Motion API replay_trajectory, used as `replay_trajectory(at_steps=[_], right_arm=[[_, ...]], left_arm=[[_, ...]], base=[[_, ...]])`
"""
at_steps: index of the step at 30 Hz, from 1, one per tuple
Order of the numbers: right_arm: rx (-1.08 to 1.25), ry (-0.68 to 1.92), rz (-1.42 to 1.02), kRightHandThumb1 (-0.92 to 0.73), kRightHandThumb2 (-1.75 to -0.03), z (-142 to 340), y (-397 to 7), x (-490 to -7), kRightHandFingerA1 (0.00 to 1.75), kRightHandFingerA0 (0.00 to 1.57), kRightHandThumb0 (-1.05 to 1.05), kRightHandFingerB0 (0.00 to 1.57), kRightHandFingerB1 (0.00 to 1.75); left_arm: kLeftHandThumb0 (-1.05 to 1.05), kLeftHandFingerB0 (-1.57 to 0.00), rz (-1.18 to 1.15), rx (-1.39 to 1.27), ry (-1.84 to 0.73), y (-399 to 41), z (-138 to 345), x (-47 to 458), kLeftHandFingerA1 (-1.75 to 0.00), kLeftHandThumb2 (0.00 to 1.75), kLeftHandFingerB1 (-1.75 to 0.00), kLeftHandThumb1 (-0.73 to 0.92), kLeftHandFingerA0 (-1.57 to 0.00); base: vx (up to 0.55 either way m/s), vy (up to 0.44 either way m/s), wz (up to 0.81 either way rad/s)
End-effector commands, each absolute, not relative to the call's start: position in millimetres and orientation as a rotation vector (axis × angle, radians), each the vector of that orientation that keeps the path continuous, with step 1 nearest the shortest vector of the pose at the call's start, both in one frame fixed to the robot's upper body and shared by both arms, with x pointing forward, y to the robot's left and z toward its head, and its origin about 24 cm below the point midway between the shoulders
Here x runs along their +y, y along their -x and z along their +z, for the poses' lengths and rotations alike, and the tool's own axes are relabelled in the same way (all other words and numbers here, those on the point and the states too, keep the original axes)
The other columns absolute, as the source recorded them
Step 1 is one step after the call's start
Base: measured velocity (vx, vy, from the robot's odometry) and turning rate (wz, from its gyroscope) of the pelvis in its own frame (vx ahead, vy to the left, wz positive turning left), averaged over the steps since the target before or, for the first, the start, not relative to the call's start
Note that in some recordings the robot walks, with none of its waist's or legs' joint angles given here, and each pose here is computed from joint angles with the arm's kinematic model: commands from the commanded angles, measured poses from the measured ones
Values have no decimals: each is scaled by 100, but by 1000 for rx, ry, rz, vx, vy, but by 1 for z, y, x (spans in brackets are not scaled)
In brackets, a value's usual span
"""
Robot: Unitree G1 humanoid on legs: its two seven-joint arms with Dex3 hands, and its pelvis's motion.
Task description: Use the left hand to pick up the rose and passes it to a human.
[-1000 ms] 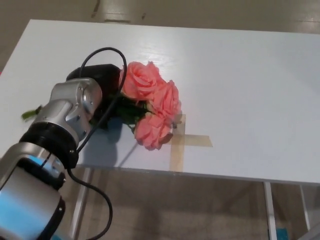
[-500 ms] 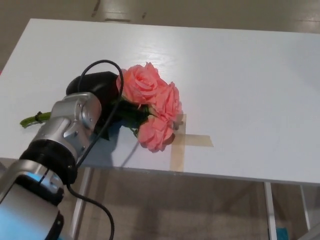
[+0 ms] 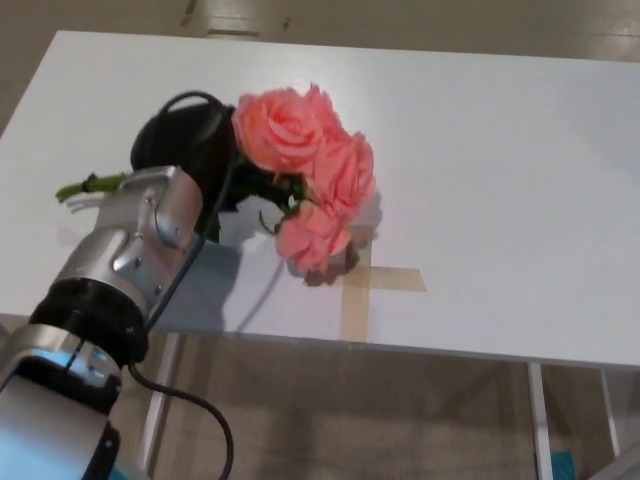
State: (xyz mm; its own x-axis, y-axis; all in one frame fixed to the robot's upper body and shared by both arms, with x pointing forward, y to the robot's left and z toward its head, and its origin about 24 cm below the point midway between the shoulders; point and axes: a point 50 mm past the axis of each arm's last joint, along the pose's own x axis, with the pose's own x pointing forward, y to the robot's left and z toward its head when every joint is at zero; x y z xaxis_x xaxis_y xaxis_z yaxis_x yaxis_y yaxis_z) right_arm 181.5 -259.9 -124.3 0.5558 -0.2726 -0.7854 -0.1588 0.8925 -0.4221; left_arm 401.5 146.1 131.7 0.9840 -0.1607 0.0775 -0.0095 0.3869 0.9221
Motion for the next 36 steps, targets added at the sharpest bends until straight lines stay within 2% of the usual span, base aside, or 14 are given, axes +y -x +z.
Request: replay_trajectory(at_steps=[1, 3, 4, 6, 8, 13, 15, 21, 26, 27, 28, 36], right_arm=[[1011, 484, -72, -67, -60, -126, -175, -263, 45, 69, -25, 52, 39], [1015, 485, -70, -67, -60, -126, -175, -264, 45, 69, -25, 52, 39], [1015, 488, -69, -67, -60, -126, -174, -264, 45, 69, -25, 52, 39], [1016, 488, -69, -67, -60, -126, -174, -264, 45, 69, -25, 52, 39], [1017, 487, -69, -67, -60, -126, -174, -264, 45, 69, -25, 52, 39], [1014, 490, -67, -67, -60, -126, -175, -263, 45, 68, -25, 52, 39], [1014, 494, -63, -67, -60, -126, -175, -263, 45, 68, -25, 52, 38], [1013, 494, -63, -67, -60, -126, -176, -264, 45, 68, -25, 52, 39], [1012, 493, -65, -67, -60, -125, -177, -264, 45, 68, -25, 52, 39], [1011, 491, -65, -67, -60, -125, -177, -265, 45, 68, -25, 52, 39], [1008, 489, -65, -67, -60, -124, -179, -265, 45, 68, -25, 52, 39], [997, 483, -66, -67, -60, -122, -184, -264, 45, 68, -25, 52, 39]], left_arm=[[-17, -59, -39, -308, -1107, -403, 158, 144, -162, 61, -138, 76, -73], [-17, -63, -28, -340, -1095, -402, 165, 142, -161, 62, -133, 75, -73], [-22, -73, -21, -364, -1091, -401, 170, 141, -165, 59, -118, 75, -76], [-20, -69, -13, -398, -1066, -401, 179, 140, -163, 58, -126, 77, -70], [-13, -69, -9, -426, -1008, -400, 187, 138, -154, 62, -116, 77, -69], [-14, -72, 4, -409, -788, -398, 204, 131, -150, 63, -112, 79, -70], [-16, -70, -11, -381, -607, -398, 209, 130, -151, 64, -115, 81, -73], [-15, -69, -61, -323, -370, -398, 214, 133, -151, 65, -114, 85, -75], [-15, -70, -94, -304, -258, -399, 214, 135, -147, 69, -112, 85, -79], [-17, -75, -107, -295, -206, -400, 214, 135, -139, 72, -106, 84, -93], [-17, -75, -126, -284, -127, -400, 214, 135, -139, 72, -106, 84, -93], [-17, -78, -136, -244, -83, -400, 218, 135, -138, 74, -105, 79, -100]], base=[[0, 0, 0], [0, 0, 0], [0, 0, 0], [0, 0, 0], [0, 0, 0], [0, 0, 0], [0, 0, 0], [0, 0, 0], [0, 0, 0], [0, 0, 0], [0, 0, 0], [0, 0, 0]])
